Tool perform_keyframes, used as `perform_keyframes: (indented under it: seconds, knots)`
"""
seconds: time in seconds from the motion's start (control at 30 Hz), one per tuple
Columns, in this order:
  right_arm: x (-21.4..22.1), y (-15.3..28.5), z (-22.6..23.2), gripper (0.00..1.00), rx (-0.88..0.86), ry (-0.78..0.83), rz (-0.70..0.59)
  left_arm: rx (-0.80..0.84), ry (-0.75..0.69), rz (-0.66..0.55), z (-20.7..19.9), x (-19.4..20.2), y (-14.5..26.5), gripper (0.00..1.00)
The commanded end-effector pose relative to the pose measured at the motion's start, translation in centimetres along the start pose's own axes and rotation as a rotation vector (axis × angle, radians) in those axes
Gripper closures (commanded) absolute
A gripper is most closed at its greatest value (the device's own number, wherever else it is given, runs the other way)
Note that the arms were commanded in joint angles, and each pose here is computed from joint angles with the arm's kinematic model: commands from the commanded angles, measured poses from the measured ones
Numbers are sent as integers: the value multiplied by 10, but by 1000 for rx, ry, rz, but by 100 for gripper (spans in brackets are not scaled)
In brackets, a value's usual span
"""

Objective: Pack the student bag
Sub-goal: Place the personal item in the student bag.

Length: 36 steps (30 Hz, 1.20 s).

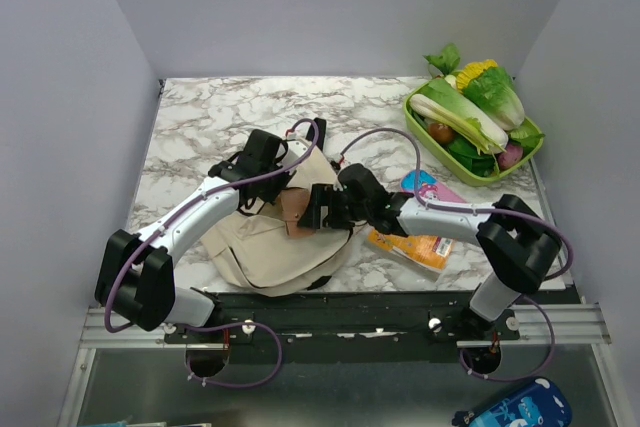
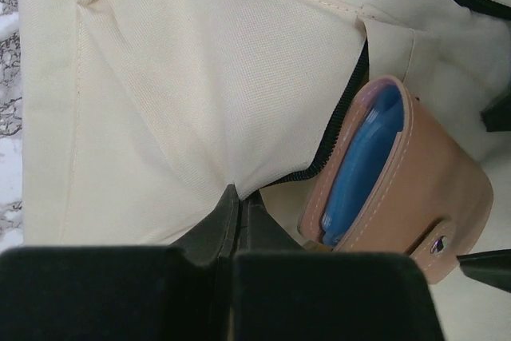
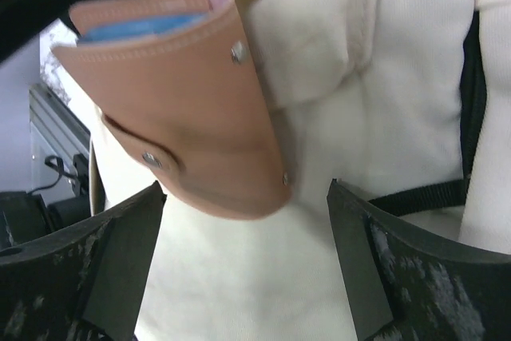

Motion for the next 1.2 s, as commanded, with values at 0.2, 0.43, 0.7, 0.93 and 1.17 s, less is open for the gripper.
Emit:
perform_keyframes:
  seconds: [0.2, 0.43, 0.7, 0.93, 1.17]
  knots:
    - [10, -5, 6, 17, -242, 74, -64, 17, 7, -50, 1, -9, 9, 100]
    - [-7, -13, 20, 28, -305, 120, -126, 16, 11, -51, 1, -10, 11, 100]
    - [-2, -10, 15, 54, -313, 116, -144, 11, 11, -50, 2, -9, 12, 100]
    - [16, -17, -6, 40, -254, 74, -113, 24, 15, -55, 1, -12, 12, 100]
    - [26, -39, -16, 28, -237, 20, -60, 27, 22, -60, 1, -15, 15, 100]
Point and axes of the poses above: each gripper's point midway between its finger pads, its own y axis back along the fingers, its own z axis along the line the jaws close on, x = y × z, the point moved 8 cm from there along y, back along the fingers, and after that the axes turned 1 degree about -y, right-handed, at the moved point
